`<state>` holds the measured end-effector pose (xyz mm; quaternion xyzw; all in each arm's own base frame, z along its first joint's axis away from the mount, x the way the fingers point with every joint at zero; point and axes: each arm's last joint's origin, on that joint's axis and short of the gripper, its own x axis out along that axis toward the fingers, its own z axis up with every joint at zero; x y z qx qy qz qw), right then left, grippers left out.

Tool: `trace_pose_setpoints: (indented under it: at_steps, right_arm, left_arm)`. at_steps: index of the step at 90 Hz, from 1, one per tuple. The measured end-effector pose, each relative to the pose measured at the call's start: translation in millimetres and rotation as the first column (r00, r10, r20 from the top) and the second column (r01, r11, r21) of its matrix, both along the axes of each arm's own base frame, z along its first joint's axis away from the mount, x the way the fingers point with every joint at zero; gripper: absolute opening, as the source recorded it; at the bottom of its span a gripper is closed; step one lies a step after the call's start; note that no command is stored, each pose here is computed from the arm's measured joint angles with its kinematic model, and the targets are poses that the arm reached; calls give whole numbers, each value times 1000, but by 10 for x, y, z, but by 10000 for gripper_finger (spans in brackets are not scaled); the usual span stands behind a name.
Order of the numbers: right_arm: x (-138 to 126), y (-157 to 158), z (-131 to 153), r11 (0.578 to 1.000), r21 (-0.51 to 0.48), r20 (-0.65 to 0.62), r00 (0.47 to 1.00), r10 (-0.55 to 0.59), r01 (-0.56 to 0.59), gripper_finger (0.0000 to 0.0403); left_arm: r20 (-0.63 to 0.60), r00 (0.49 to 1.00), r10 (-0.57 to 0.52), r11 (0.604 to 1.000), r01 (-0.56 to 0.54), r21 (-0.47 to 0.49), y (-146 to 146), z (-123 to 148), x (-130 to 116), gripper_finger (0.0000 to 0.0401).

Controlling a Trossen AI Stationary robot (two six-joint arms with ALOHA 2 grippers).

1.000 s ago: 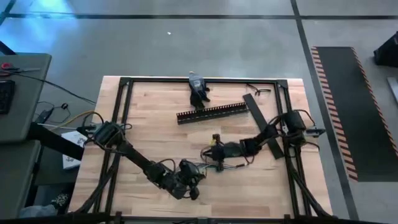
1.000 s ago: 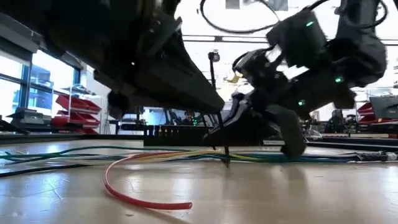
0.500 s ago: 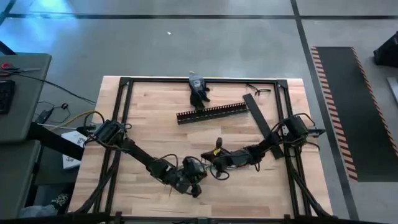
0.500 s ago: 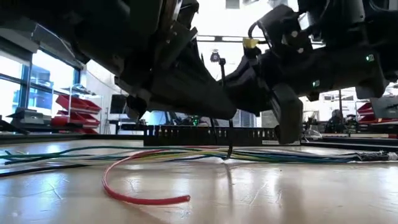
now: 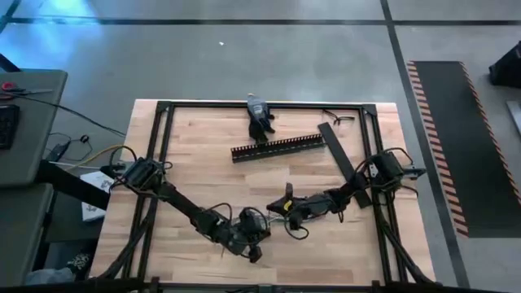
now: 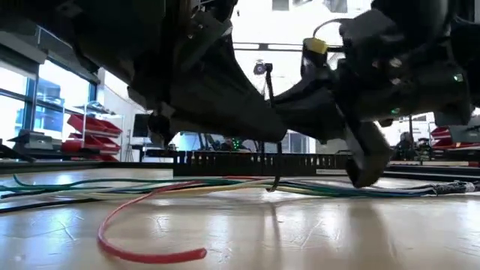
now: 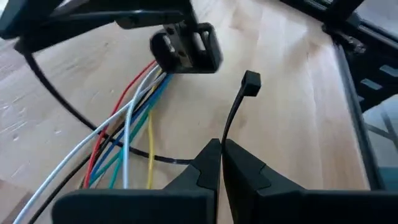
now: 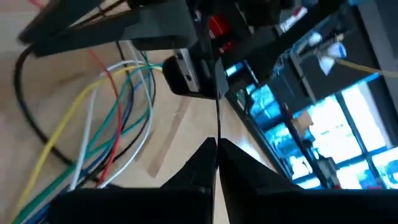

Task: Ziptie cables
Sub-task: Wrap the colored loose cables with the black zip tie

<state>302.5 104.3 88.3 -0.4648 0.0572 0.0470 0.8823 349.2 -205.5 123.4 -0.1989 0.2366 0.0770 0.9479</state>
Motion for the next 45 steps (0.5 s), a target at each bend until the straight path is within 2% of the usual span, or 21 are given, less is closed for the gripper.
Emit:
trace_pose_setpoints:
  at_steps: [21,45]
  right_arm:
    - [87,67,-20,982,-164,3,996,91,-89,0]
    - [99,14,-27,985,-161,39,997,62,-55,0]
  left_arm:
    - [14,1000,-24,999,24,-24,40,21,47,0]
    - [10,999,-36,999,36,-24,91,22,80,0]
